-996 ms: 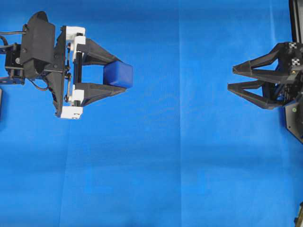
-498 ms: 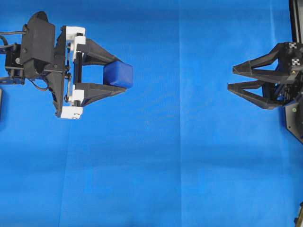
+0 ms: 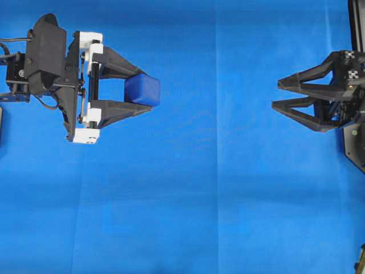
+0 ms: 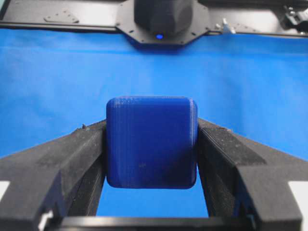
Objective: Handover the blue block to the right arm after grasping it with the left arm, then place it in the designated position.
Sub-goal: 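Move the right gripper toward the cube held by the left gripper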
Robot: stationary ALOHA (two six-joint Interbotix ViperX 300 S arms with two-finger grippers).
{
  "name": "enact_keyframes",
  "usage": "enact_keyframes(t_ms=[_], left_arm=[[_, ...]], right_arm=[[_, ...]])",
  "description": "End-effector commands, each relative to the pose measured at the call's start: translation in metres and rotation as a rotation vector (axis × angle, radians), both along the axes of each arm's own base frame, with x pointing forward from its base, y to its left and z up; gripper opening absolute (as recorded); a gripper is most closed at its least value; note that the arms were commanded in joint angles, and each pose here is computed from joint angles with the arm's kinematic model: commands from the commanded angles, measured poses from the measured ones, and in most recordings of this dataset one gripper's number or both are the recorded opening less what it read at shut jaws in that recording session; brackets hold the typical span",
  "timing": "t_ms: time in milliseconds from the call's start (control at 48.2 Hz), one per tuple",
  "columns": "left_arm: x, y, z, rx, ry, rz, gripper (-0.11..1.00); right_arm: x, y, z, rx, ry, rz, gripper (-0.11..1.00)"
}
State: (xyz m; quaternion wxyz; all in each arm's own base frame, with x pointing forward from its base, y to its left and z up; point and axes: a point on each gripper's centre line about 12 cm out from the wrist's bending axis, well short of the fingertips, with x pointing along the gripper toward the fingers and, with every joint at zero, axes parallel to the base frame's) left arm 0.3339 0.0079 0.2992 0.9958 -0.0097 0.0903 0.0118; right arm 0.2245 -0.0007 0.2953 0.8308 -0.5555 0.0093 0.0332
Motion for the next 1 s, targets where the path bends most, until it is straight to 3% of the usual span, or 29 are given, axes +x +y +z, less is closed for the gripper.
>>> enact_keyframes(t_ms=[0, 249, 685, 976], left_arm=[[-0.001, -0.001, 0.012, -0.002, -0.04, -0.001, 0.49], [-0.001, -0.001, 0.011, -0.002, -0.037, -0.002, 0.49], [-0.002, -0.002, 0.011, -0.002, -0.038, -0.004, 0.49], [-0.002, -0.002, 0.011, -0.004, -0.038, -0.003, 0.49]], right_arm=[[0.009, 0.001, 0.013, 0.002, -0.028, 0.01, 0.97], [0.053, 0.002, 0.025, 0.002, -0.036, 0.046, 0.97], [0.143, -0.003, 0.026, -0.033, 0.021, 0.051, 0.97], [0.177, -0.006, 0.028, -0.036, 0.021, 0.049, 0.97]])
